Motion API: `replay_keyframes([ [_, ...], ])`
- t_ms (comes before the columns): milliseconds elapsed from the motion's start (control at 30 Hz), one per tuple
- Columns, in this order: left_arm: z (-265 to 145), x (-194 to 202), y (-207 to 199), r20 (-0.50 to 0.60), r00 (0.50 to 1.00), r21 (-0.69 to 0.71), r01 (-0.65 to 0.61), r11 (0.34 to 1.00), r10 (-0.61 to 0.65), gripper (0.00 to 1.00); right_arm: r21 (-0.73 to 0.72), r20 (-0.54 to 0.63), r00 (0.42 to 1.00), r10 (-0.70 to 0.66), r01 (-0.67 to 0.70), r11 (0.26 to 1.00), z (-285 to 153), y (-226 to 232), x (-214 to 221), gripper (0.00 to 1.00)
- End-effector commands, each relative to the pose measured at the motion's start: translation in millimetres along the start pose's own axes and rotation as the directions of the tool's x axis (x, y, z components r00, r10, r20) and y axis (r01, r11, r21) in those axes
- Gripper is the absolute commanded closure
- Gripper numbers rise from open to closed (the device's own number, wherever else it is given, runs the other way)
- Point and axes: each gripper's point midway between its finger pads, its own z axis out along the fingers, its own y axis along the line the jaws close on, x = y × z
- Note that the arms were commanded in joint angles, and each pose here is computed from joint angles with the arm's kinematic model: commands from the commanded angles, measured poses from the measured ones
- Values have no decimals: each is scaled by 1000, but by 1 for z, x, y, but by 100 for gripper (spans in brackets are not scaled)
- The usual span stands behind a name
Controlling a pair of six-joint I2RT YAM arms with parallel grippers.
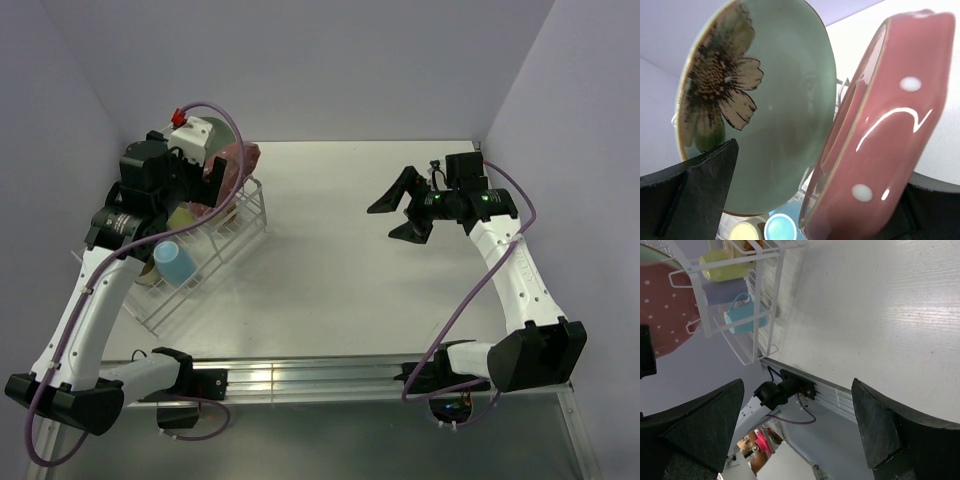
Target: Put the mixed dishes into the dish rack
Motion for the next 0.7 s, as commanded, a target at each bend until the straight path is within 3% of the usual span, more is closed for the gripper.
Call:
replay_keyframes([
  [0,-6,-31,31,84,996,-138,29,990,-17,3,-27,-9,1000,-22,22,999,3,4,0,5],
  [300,-13,-37,51,95,995,-244,28,969,-5,3,-26,-10,1000,-23,23,999,3,4,0,5],
  [667,-15,-52,54,143,990,-244,18,969,18,4,-25,-13,1000,-17,16,1000,4,3,1,5],
])
